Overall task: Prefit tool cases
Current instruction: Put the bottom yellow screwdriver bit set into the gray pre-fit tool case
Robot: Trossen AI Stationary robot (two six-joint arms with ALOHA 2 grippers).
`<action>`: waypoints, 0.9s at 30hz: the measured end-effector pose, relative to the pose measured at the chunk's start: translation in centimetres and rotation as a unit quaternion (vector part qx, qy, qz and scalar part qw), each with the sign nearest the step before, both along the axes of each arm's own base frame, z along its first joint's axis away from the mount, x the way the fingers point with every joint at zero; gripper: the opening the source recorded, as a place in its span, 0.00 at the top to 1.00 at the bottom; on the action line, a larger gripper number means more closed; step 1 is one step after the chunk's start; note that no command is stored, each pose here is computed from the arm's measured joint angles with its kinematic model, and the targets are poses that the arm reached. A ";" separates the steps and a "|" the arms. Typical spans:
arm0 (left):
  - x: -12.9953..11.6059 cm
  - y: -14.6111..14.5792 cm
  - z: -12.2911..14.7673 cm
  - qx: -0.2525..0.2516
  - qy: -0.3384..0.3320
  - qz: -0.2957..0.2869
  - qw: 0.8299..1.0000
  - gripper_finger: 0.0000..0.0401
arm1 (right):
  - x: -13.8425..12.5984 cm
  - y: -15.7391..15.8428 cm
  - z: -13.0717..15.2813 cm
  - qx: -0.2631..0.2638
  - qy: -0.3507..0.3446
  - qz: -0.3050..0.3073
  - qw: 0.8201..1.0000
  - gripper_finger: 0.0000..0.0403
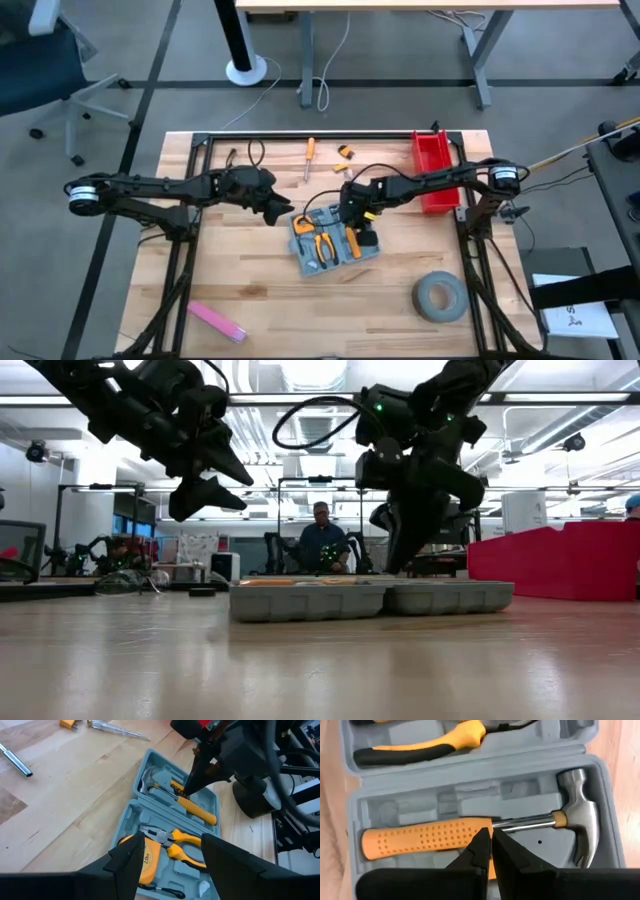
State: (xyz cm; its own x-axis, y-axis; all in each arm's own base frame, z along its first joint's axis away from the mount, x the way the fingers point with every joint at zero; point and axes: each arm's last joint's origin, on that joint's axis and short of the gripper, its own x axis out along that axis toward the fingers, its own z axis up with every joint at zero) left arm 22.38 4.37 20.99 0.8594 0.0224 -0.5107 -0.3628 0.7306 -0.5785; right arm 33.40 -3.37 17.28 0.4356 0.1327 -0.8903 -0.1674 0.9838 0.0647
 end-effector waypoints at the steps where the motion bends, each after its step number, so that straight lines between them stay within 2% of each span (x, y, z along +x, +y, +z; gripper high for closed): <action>1: 0.0 0.0 0.0 0.000 0.000 0.000 1.000 0.49 | -0.1 0.0 0.0 0.000 0.003 0.000 1.000 1.00; 7: 0.0 0.0 0.0 0.000 0.000 0.000 1.000 0.49 | -0.5 0.0 -0.5 -0.004 0.015 0.011 1.000 1.00; 12: 0.0 0.0 0.0 0.000 0.000 0.000 1.000 0.49 | -1.0 -0.5 -2.2 -0.001 0.006 0.012 1.000 1.00; 17: 0.0 0.0 0.0 -0.004 0.000 -0.002 1.000 0.49 | -1.1 -0.7 -3.6 0.008 0.026 0.006 1.000 1.00; 20: 0.0 0.0 0.0 -0.005 -0.001 -0.002 1.000 0.49 | -1.1 -0.7 -3.1 0.006 0.024 0.001 1.000 1.00; 27: 0.0 0.0 0.0 -0.005 0.000 -0.002 1.000 0.49 | -1.1 -0.9 0.2 -0.013 -0.008 -0.012 1.000 1.00</action>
State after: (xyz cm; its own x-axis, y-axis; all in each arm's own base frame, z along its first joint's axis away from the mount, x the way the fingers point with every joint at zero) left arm 22.39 4.35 20.98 0.8598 0.0145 -0.5104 -0.3602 0.7256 -0.5863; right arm 32.29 -4.25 17.43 0.4532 0.0986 -0.8859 -0.1440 0.9889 0.0364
